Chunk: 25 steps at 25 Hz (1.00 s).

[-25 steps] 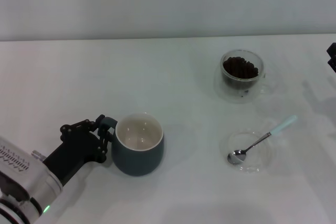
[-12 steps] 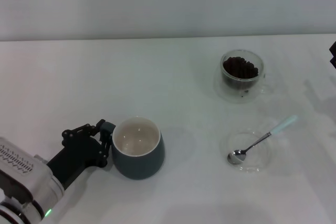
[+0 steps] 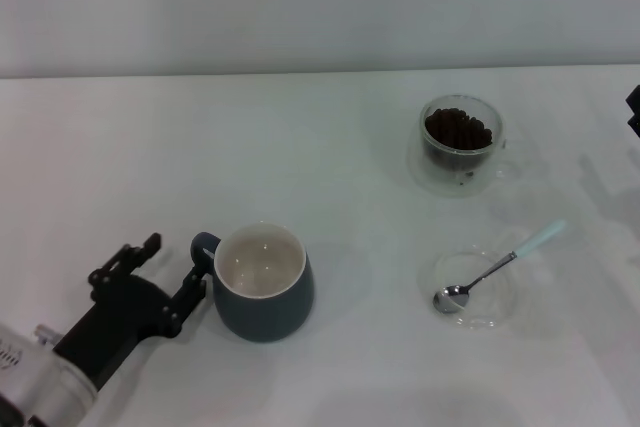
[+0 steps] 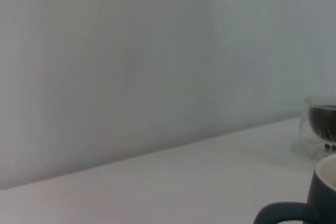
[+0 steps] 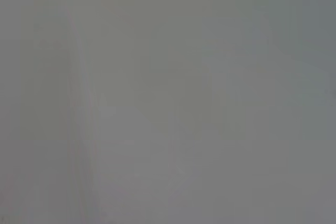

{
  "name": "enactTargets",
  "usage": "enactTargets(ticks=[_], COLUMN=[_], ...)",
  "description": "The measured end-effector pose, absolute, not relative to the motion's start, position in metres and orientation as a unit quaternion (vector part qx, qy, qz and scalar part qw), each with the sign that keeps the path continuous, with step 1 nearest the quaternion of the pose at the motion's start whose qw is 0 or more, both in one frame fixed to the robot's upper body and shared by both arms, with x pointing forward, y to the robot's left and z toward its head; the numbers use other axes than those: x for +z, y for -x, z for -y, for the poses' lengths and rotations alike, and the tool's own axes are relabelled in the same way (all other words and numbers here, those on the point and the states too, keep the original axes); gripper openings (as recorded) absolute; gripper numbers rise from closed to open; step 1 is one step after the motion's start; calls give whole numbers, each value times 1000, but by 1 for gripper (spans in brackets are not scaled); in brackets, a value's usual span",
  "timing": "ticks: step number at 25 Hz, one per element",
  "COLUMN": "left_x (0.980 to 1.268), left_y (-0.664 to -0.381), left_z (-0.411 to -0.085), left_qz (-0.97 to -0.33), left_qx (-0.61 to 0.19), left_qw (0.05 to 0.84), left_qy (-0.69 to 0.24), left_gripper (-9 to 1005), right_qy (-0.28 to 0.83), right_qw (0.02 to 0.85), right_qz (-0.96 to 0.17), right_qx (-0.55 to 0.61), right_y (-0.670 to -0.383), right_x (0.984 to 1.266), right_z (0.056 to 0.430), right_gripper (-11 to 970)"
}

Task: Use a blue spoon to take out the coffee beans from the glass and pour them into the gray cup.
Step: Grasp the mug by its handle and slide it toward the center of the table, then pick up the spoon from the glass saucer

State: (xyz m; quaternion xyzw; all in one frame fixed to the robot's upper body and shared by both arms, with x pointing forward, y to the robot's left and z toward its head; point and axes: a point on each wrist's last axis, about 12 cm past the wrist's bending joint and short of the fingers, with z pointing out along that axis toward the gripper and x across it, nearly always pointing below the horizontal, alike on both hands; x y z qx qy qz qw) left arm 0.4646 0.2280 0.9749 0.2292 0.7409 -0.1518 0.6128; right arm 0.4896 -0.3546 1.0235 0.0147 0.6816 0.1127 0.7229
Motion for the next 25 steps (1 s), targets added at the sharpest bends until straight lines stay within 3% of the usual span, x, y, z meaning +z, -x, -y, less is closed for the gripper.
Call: enactTargets(ticks=[4,8,13,25], left_x=[974,977,984,989], left_y=[-448,-429,-411,-413], left_z=[-240,-260,-287,-309], left_qz=[-737,-728,-706,-693], left_qx=[-146,-123,-74,-31], left_qw=[631,662,703,720], left_qy=[-195,-128,-36,2], left_gripper=[520,676,880,873], right_qy=[-69,-184,-223,-227], right_qw=[706,639,564,483], right_qz=[-688,-707,-735,-762], right_qx=[153,240,303,366], right_y=[-487,-483,-476,-465], right_x=[1019,1008,996,983], right_z=[358,367,365,341], right_gripper=[779,776,759,731])
